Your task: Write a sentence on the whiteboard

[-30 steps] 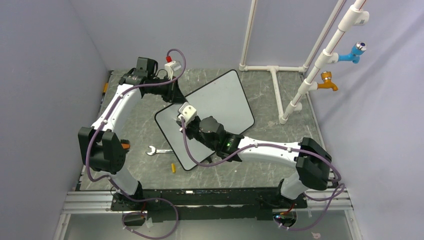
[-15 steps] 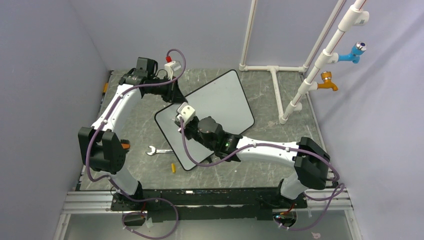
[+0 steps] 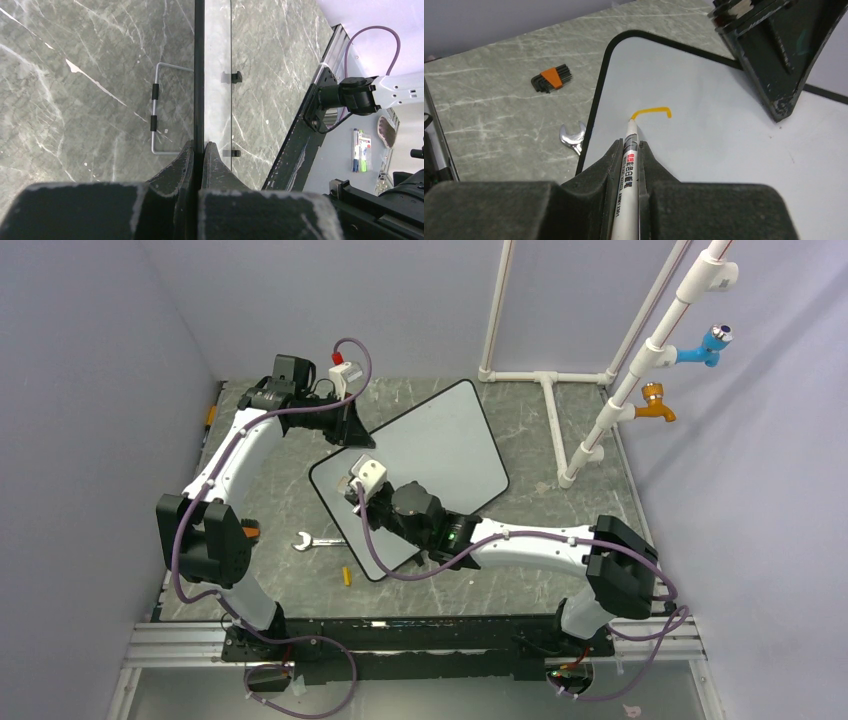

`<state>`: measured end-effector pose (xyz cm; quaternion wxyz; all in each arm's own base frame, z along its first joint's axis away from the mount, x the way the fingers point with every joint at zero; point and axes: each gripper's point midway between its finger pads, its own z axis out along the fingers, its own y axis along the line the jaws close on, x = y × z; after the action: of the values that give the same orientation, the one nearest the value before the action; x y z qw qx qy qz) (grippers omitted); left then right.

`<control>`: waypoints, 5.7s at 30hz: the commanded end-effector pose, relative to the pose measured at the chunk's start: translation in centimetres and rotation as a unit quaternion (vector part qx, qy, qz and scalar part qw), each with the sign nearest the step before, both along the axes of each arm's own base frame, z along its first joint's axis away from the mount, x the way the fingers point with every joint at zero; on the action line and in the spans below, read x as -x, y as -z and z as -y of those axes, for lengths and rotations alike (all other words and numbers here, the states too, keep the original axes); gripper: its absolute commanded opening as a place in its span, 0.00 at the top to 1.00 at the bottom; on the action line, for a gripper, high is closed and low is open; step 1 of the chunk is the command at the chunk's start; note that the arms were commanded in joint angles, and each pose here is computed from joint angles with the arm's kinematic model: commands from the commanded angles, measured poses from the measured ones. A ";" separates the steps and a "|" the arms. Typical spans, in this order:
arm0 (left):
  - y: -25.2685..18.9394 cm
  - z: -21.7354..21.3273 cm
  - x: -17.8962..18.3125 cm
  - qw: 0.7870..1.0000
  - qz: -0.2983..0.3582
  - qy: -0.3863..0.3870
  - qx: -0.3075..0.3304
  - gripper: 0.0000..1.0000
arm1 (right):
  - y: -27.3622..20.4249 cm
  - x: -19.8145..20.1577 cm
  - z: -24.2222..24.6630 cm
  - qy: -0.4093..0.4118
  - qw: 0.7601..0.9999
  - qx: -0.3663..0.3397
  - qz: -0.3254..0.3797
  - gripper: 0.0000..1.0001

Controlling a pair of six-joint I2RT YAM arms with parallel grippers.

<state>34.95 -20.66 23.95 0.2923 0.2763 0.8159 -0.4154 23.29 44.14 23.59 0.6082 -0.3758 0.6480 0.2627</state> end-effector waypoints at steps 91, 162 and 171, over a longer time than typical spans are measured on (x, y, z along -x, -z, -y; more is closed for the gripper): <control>-0.3 -0.2 0.0 0.996 0.071 -0.003 -0.054 1.00 | -4.6 -2.7 3.1 0.076 0.996 -0.051 -0.015 1.00; -0.5 -0.3 0.0 0.995 0.077 -0.005 -0.057 1.00 | -2.1 -2.5 3.3 0.070 0.994 -0.047 -0.064 1.00; -0.6 -0.3 0.0 0.995 0.078 -0.005 -0.057 1.00 | -4.9 -2.8 6.5 0.108 0.991 -0.072 -0.031 1.00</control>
<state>34.36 -21.16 24.62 0.3085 0.2905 0.8145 -0.3962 25.69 39.70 24.50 0.5934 -0.2908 0.7085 0.2475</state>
